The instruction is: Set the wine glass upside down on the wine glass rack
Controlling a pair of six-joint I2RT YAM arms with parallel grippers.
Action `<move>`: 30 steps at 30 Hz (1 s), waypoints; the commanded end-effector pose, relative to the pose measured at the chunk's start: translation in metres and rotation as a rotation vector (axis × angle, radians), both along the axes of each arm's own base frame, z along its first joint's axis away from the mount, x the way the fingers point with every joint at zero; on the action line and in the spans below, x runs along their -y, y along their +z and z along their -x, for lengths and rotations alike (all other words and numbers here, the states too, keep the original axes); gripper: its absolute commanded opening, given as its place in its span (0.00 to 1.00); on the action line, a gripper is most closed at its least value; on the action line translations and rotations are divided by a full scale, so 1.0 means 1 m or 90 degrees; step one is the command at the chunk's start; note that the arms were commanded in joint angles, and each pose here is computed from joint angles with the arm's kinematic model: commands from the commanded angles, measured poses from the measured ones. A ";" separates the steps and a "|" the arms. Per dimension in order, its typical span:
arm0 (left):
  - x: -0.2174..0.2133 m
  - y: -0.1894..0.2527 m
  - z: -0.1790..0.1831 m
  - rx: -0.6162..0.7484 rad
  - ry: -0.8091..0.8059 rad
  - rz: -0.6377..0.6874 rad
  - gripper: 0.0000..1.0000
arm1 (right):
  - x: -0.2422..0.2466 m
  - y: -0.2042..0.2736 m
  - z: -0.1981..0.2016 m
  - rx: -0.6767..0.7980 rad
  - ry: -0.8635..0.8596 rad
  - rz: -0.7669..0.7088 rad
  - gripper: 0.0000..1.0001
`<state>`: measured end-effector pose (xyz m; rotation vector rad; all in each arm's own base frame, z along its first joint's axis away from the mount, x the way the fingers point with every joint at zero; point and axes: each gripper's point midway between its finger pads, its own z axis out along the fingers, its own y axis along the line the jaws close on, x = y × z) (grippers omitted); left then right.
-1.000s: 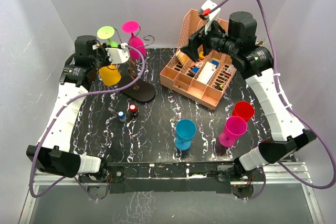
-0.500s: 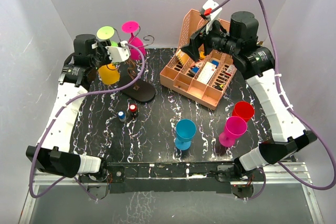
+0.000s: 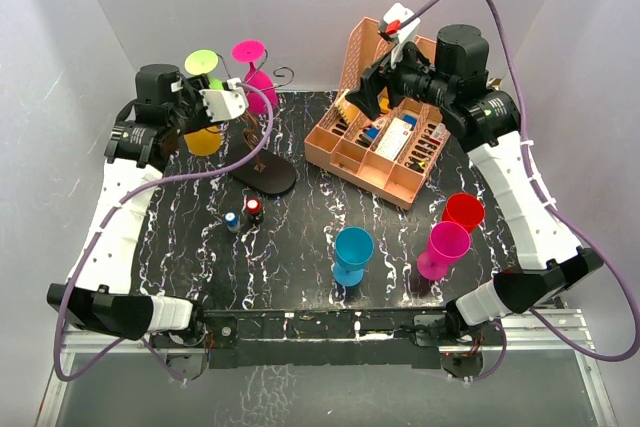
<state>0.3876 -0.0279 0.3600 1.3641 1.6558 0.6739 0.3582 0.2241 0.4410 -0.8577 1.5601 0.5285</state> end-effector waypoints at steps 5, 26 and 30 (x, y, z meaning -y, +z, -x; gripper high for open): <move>0.008 0.028 0.044 -0.004 -0.046 0.036 0.53 | 0.009 0.006 0.007 0.049 -0.003 0.022 0.89; -0.016 0.077 0.066 0.093 0.137 0.257 0.80 | 0.003 -0.171 0.153 -0.185 0.326 0.284 0.86; -0.031 0.078 0.058 0.130 0.189 0.262 0.85 | -0.001 -0.200 0.165 -0.227 0.335 0.300 0.83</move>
